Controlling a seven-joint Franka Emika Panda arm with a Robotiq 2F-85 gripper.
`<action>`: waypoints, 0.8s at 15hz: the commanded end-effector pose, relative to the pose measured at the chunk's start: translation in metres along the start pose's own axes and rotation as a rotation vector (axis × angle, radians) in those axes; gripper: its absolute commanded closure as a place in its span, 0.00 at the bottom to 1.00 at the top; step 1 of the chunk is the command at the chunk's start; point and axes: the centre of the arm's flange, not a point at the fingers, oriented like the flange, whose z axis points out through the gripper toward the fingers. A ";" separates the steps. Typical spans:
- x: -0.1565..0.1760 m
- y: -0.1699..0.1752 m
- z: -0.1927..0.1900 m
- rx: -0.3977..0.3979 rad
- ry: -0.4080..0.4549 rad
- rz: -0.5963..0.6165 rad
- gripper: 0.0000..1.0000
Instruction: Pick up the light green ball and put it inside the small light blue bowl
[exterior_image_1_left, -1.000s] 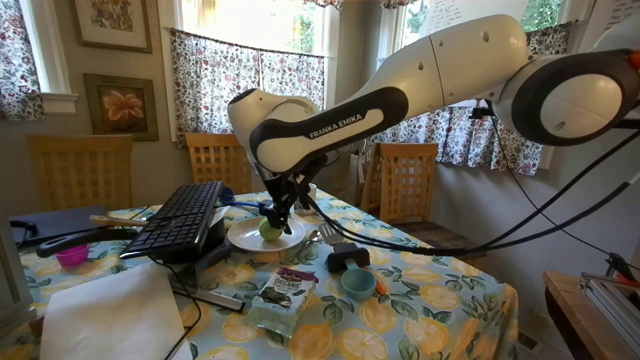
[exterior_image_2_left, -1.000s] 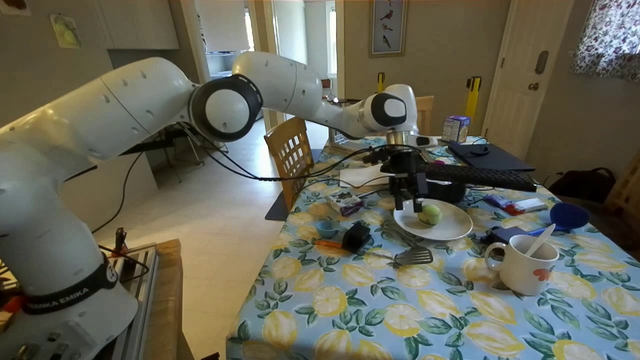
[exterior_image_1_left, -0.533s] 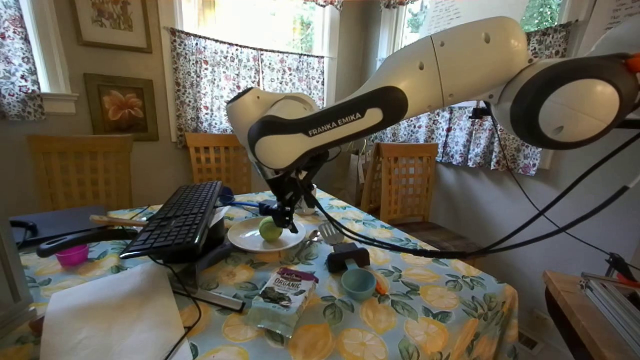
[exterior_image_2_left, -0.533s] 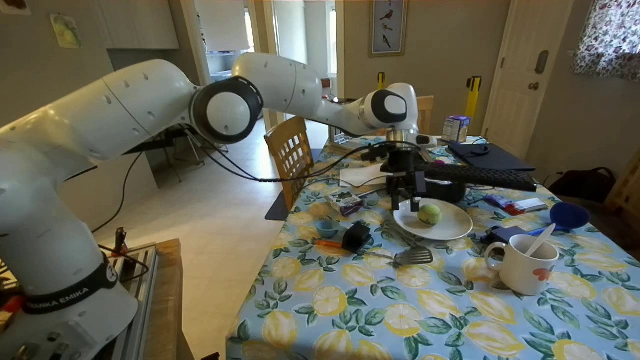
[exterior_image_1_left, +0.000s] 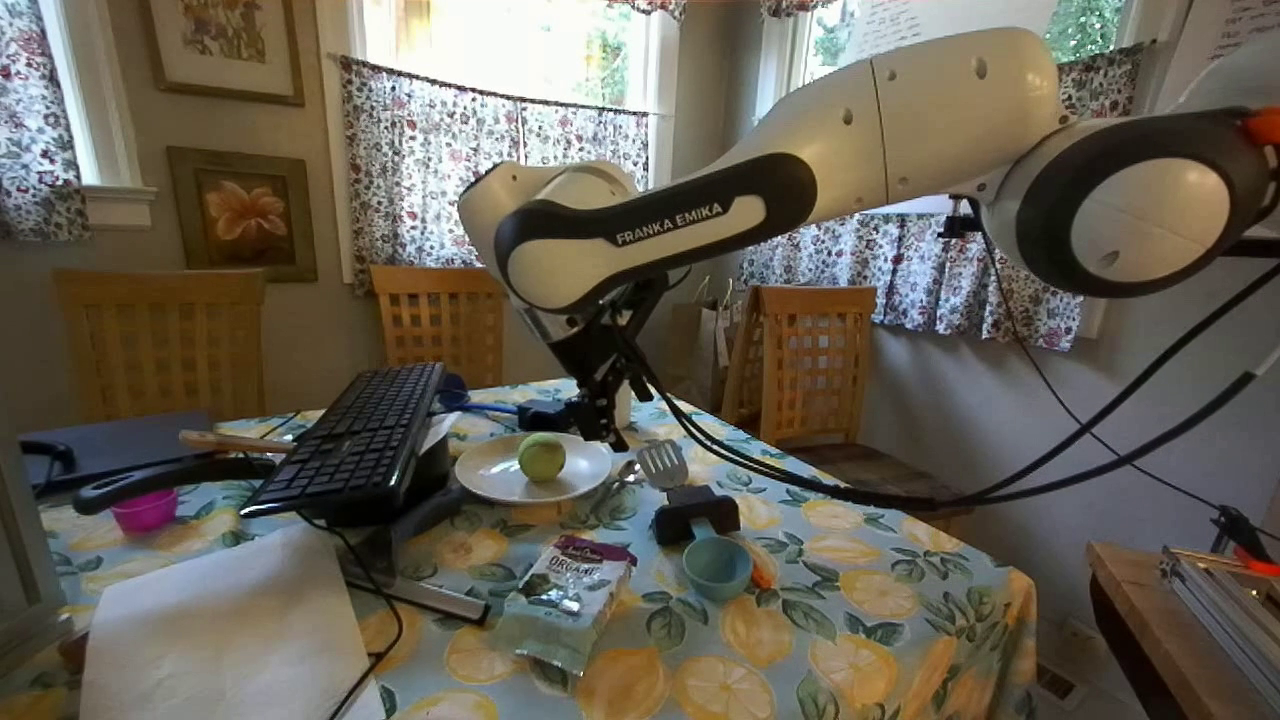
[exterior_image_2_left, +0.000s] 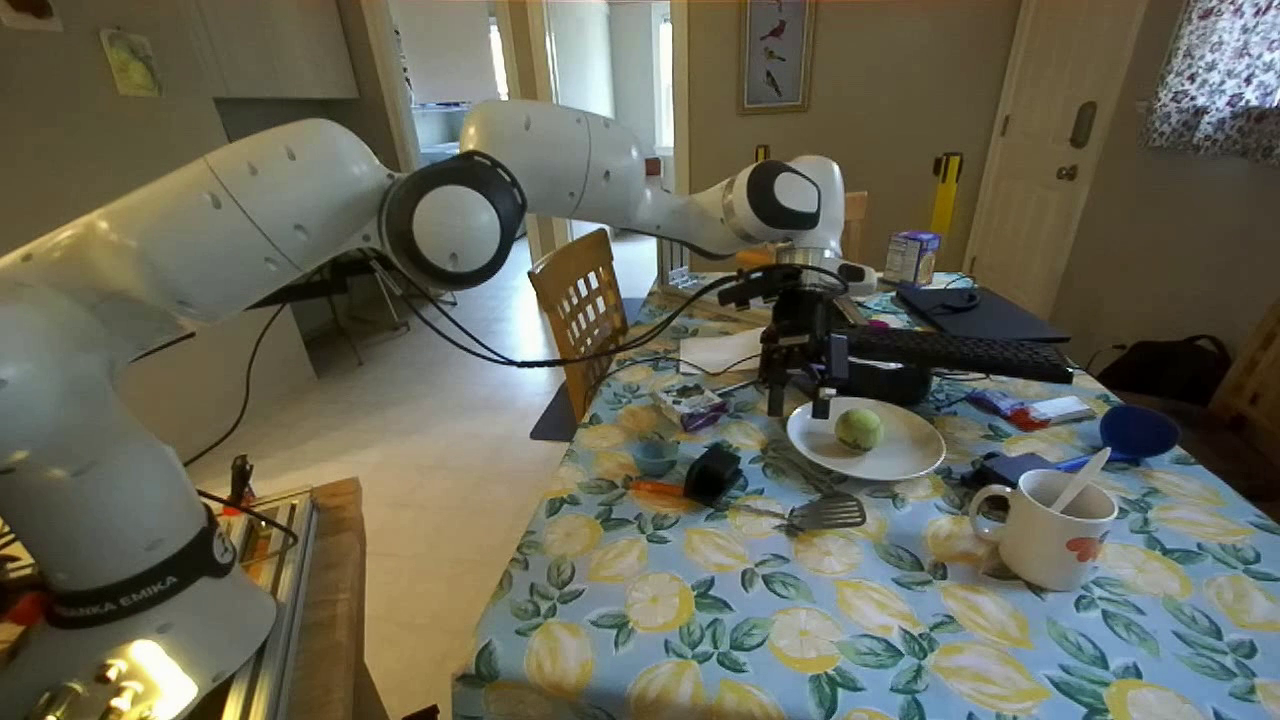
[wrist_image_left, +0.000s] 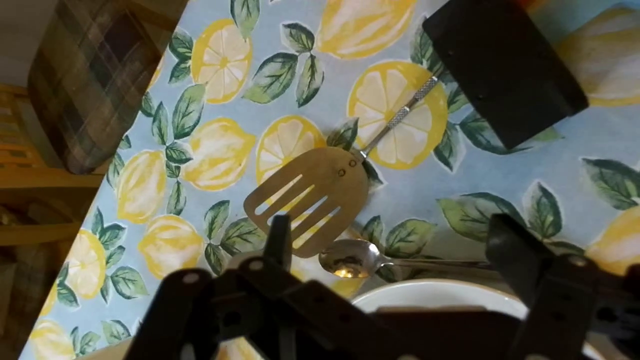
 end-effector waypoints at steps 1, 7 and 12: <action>0.000 -0.001 0.000 -0.001 0.000 -0.001 0.00; 0.008 0.037 0.010 0.088 0.041 -0.013 0.00; 0.019 0.066 0.024 0.103 0.066 0.033 0.00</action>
